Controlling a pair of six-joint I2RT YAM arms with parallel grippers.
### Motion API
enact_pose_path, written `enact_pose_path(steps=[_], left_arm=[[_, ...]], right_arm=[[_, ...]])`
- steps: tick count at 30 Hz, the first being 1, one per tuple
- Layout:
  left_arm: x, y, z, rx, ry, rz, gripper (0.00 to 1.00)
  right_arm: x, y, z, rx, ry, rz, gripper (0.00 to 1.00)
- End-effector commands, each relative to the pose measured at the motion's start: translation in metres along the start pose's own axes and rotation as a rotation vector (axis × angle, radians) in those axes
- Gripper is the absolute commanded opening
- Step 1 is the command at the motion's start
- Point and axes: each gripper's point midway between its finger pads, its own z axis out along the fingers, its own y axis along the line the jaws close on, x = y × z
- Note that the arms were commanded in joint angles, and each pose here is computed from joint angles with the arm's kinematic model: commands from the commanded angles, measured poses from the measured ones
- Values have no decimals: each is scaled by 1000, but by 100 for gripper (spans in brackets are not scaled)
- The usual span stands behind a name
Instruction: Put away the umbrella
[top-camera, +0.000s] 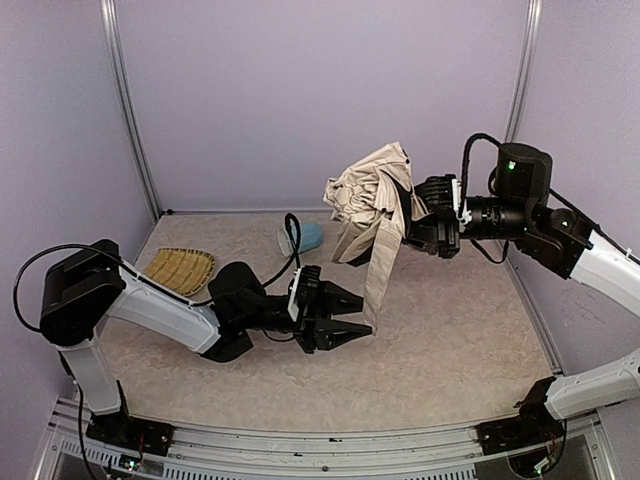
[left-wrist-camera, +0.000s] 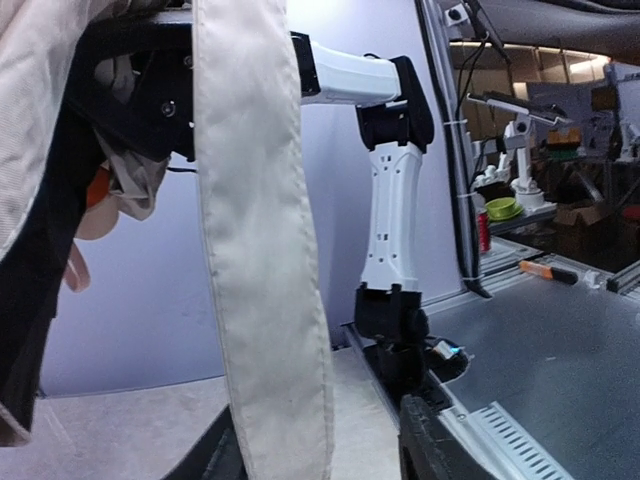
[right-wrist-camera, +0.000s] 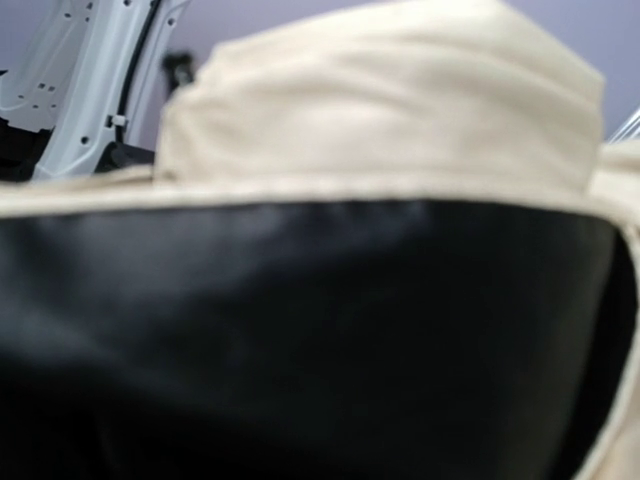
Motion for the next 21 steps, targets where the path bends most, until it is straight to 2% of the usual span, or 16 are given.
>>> enact_pose_path(steps=[1,4,5,12,21], left_arm=[[-5,-20,6,117,-8,2,32],[-6,-24,5,141,11,-8,4],[-6,-25,5,143,20,-12,0],[10,-14,-10,43,111,-14,0],[82,40,-72,-274,446,51,0]], right_arm=[[-16,-19,-7,66,-20,-44,0],[-14,-22,-7,83,-6,-36,0],[-12,-23,-6,88,0,-32,0],[-12,-29,-8,113,11,-25,0],[-26,-19,-13,39,-6,0,0]])
